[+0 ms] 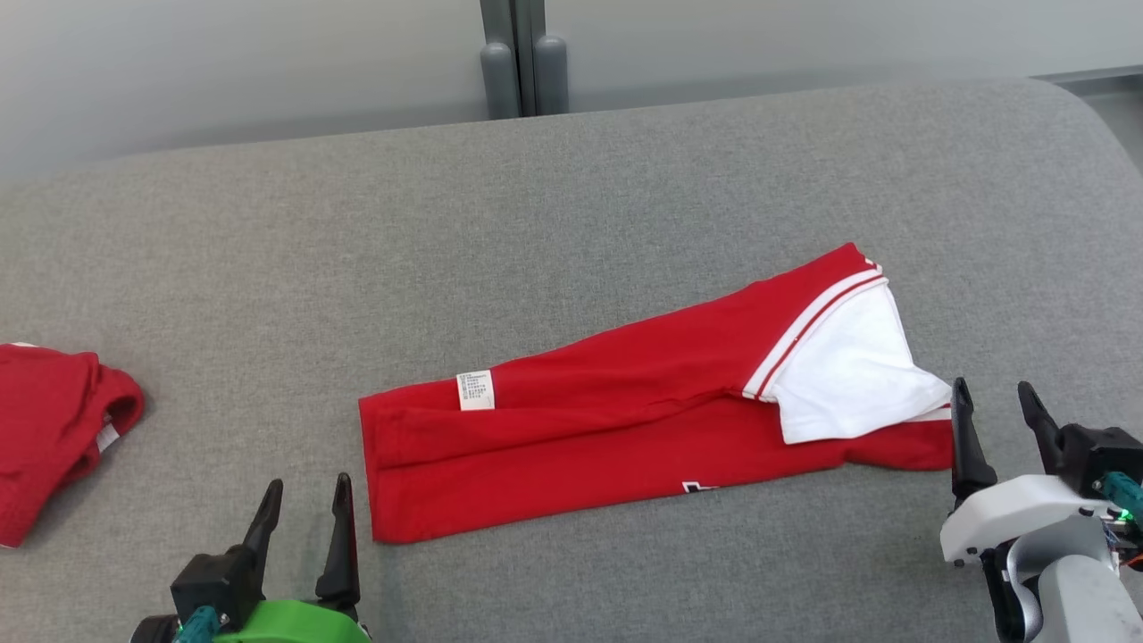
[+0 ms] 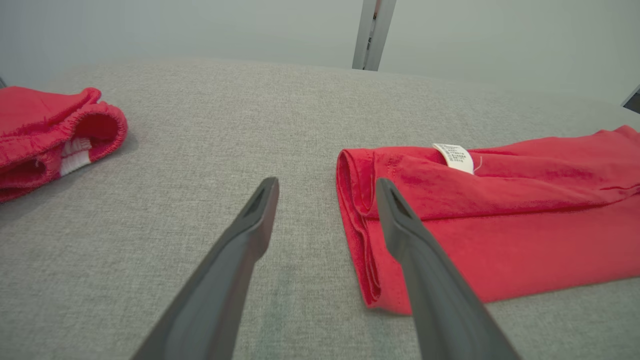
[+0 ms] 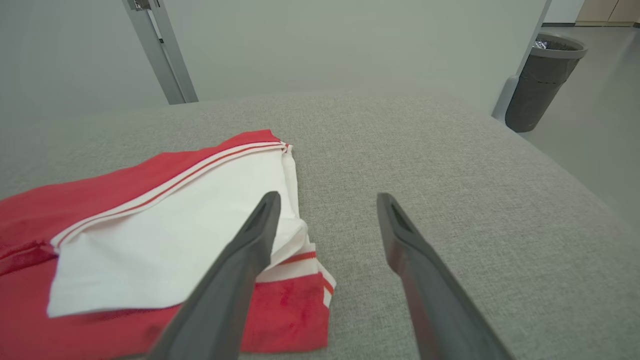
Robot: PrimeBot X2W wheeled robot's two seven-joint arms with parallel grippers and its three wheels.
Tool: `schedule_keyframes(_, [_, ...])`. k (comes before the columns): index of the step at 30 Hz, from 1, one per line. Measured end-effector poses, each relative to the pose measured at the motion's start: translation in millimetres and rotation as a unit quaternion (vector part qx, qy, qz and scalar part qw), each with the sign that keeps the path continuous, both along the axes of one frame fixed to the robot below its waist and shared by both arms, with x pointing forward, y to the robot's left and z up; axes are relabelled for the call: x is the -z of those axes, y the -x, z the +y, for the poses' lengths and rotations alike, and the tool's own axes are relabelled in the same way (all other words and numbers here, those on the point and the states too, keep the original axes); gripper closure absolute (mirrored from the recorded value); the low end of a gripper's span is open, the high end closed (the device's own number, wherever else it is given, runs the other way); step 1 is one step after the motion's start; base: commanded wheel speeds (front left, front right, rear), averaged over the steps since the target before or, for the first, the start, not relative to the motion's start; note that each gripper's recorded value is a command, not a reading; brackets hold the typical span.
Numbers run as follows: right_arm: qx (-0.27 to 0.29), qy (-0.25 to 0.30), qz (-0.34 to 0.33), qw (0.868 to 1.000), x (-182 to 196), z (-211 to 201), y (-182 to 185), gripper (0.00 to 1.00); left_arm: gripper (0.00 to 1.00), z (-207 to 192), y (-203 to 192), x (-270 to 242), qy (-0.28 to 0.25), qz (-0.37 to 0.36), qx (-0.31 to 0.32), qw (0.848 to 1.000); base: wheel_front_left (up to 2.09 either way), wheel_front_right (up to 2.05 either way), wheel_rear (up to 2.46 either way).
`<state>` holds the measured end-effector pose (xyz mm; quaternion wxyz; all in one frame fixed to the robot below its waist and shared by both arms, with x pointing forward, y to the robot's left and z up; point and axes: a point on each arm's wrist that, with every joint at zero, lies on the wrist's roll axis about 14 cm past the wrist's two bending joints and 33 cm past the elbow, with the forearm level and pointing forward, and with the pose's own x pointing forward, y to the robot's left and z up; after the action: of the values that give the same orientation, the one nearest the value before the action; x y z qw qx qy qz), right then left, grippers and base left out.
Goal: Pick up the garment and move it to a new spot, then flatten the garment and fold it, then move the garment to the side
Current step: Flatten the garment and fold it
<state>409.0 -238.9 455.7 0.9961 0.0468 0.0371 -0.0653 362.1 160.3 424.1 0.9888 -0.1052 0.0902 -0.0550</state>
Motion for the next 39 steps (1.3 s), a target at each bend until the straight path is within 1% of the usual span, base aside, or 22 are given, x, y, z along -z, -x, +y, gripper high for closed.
schedule_keyframes(6, [-0.008,0.0,0.015,1.0,7.6,4.9,17.4,0.0,0.0,-3.8,17.1,-9.7,-0.001,-0.015,-0.004,1.0,0.0,0.0,0.0])
schedule_keyframes(11, [-0.019,-0.001,0.023,1.0,12.5,12.7,14.6,0.0,0.0,-6.5,20.2,-10.4,0.002,-0.015,-0.005,1.0,0.0,0.0,0.0])
schedule_keyframes(15, [-0.034,0.001,0.02,0.999,9.7,23.8,-6.3,0.0,0.0,-8.3,14.2,-8.0,0.007,-0.012,-0.004,1.0,0.0,0.0,0.0])
schedule_keyframes(17, [-0.045,0.01,0.009,0.999,1.1,29.4,-26.9,0.0,0.0,-10.1,4.2,-10.3,0.009,-0.016,0.0,1.0,0.0,0.0,0.0])
schedule_keyframes(19, [-0.052,0.018,0.013,0.998,2.2,34.0,-42.0,0.0,0.0,-11.6,-3.7,-10.1,0.006,-0.017,0.007,1.0,0.0,0.0,0.0])
schedule_keyframes(23, [-0.063,0.034,0.056,0.996,27.6,40.1,-60.0,0.0,0.0,-14.7,-16.3,-5.4,0.012,-0.012,0.015,1.0,0.0,0.0,0.0])
schedule_keyframes(25, [-0.059,0.024,0.078,0.995,42.1,40.2,-67.2,0.0,0.0,-14.6,-21.3,-1.9,0.019,-0.007,0.014,1.0,0.0,0.0,0.0])
schedule_keyframes(29, [-0.051,0.021,0.124,0.991,72.5,36.9,-67.4,0.0,0.0,-11.8,-25.8,5.4,0.018,0.003,0.014,1.0,0.0,0.0,0.0])
schedule_keyframes(34, [-0.068,-0.01,0.156,0.985,96.7,55.9,-70.9,0.0,0.0,-3.2,-24.5,12.0,0.014,0.013,0.006,1.0,0.0,0.0,0.0])
schedule_keyframes(35, [-0.069,-0.018,0.161,0.984,100.4,58.2,-70.5,0.41,0.0,-1.9,-24.1,13.1,0.013,0.015,0.004,1.0,0.0,0.0,0.0])
schedule_keyframes(36, [-0.07,-0.022,0.164,0.984,101.8,59.5,-70.6,0.88,0.0,-0.9,-24.0,13.6,0.013,0.016,0.003,1.0,0.0,0.0,0.0])
schedule_keyframes(37, [-0.072,-0.029,0.165,0.983,102.5,61.9,-70.6,1.0,0.0,-0.2,-24.0,13.7,0.012,0.016,0.002,1.0,0.0,0.0,0.0])
schedule_keyframes(39, [-0.071,-0.042,0.163,0.983,100.9,64.8,-70.3,1.0,0.0,0.4,-24.6,13.0,0.012,0.015,0.002,1.0,0.0,0.0,0.0])
